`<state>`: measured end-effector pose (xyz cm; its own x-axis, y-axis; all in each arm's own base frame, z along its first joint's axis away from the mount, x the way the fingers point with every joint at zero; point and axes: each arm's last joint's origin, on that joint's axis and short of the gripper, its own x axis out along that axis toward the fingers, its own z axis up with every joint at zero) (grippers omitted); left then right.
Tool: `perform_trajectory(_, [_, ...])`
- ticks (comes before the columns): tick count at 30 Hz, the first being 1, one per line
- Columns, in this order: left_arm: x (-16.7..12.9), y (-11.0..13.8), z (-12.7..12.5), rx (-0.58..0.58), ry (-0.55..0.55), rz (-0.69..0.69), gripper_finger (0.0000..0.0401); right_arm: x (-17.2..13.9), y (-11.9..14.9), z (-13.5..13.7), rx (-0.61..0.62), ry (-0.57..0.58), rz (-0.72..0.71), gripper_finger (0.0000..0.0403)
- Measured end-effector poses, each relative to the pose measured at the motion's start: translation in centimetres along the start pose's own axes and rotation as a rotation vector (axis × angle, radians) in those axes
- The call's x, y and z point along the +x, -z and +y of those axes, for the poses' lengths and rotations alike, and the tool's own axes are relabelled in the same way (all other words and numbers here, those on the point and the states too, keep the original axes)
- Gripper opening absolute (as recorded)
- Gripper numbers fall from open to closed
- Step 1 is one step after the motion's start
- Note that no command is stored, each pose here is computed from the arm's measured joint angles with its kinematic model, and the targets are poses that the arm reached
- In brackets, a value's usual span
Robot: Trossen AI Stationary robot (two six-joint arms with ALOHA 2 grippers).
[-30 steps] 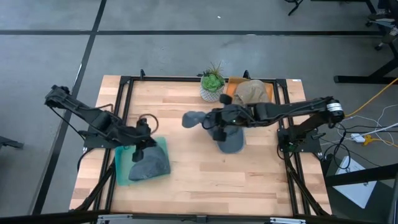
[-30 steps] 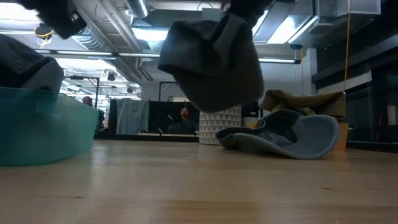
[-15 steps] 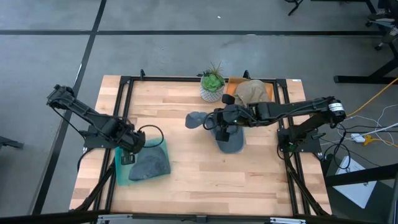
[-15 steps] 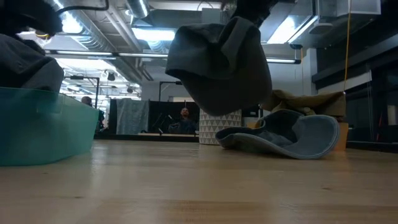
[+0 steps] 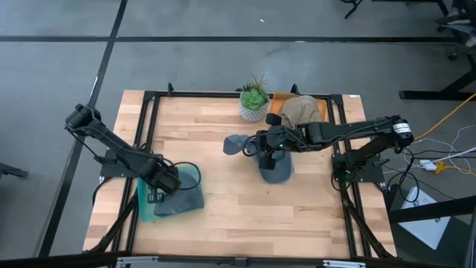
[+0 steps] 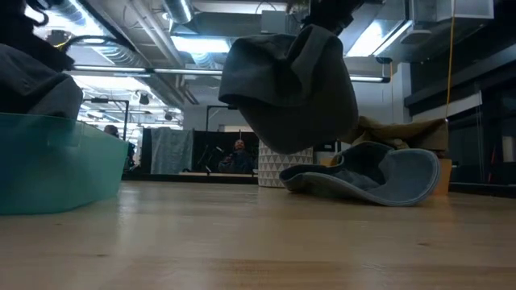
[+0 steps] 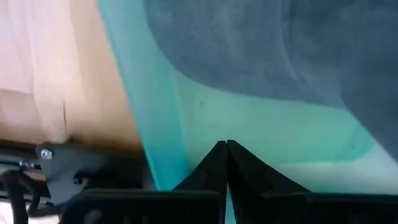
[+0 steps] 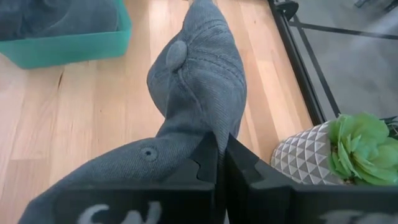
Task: Pick & Place hat
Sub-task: Put the top blue cap into the green bin
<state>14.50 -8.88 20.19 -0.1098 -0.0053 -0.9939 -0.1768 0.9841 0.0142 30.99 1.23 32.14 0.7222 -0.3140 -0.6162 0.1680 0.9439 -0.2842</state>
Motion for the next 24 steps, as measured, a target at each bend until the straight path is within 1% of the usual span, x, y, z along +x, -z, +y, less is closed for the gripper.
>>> perform_trajectory(2, [0.6,-0.8,-0.3,0.006,-0.019,0.001,0.0002,0.0,0.0,0.0,-0.001,0.000,0.002,0.0007])
perform_trajectory(7, [1.8,-2.8,-0.5,0.028,-0.051,-0.058,0.0002,0.0,0.0,0.0,-0.001,0.000,0.002,0.0007])
perform_trajectory(13, [2.9,-5.0,0.4,0.006,-0.113,-0.077,0.0003,0.0,0.0,0.0,-0.001,0.000,0.002,0.0007])
perform_trajectory(16, [3.4,-6.0,1.1,-0.016,-0.169,-0.104,0.0002,0.0,0.0,0.0,-0.002,0.000,0.002,0.0007])
perform_trajectory(20, [3.8,-7.5,2.2,-0.068,-0.237,-0.177,0.0003,0.0,0.0,0.0,-0.005,-0.001,0.002,0.0007])
perform_trajectory(24, [3.8,-9.3,3.1,-0.104,-0.229,-0.287,0.0002,0.0,0.0,0.0,-0.007,-0.001,0.002,0.0007])
